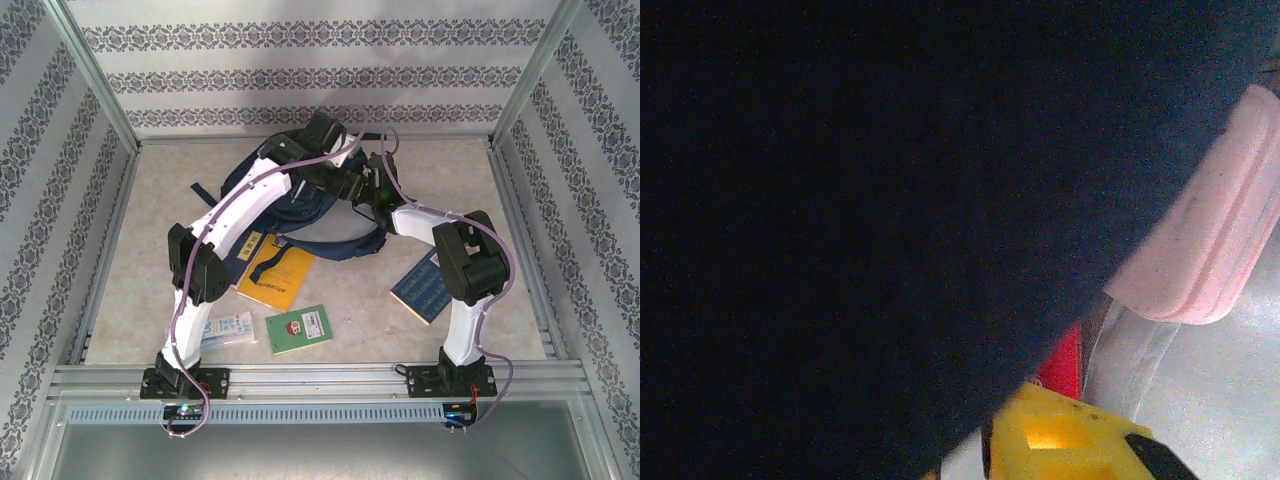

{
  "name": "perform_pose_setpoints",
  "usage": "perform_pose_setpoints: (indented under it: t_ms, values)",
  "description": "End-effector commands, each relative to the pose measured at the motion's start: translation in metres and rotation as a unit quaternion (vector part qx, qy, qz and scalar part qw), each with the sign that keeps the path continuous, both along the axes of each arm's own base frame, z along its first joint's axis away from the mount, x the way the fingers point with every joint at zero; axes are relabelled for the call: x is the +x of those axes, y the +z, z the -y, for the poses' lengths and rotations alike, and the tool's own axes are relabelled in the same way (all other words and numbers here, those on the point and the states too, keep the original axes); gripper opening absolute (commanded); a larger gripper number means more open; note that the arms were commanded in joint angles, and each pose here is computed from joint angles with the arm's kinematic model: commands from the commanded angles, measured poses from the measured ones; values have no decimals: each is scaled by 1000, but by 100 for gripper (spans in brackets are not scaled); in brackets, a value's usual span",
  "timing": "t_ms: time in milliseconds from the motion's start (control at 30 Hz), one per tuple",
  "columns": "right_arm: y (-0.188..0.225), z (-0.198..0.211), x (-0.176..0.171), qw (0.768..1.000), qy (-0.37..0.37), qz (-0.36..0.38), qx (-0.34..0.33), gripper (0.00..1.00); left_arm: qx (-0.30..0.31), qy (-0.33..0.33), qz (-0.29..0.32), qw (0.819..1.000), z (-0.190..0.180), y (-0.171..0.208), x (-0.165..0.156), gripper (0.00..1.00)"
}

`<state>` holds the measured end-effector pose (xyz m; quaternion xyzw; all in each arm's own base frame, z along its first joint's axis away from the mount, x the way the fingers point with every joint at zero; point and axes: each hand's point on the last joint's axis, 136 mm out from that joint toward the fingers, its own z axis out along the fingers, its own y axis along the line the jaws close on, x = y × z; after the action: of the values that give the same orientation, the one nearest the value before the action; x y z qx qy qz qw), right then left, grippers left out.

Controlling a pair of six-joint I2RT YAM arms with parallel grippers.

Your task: Pack the student bag

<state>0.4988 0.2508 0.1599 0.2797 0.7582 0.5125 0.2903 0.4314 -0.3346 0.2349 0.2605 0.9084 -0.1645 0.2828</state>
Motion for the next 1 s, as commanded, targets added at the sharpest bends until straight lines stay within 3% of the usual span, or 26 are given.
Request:
perform_pose_setpoints:
  t_ms: [0,133,333,467,733,967]
  values:
    - [29,-10,-4,999,22,41,25,19,52,26,36,998,-17,3,12,63]
    - [30,-8,-7,999,21,42,24,17,55,33,48,997,-19,7,17,32]
    - [34,-5,-13,999,20,48,9,19,30,18,54,998,-18,21,10,1]
    - [32,2,-21,999,20,43,-20,25,-15,27,50,998,-28,39,8,0]
    - [37,5,-67,987,97,64,-108,55,-158,88,26,983,-75,64,26,0]
    - [59,35,-124,966,119,86,-213,62,-209,93,9,973,-81,67,30,0]
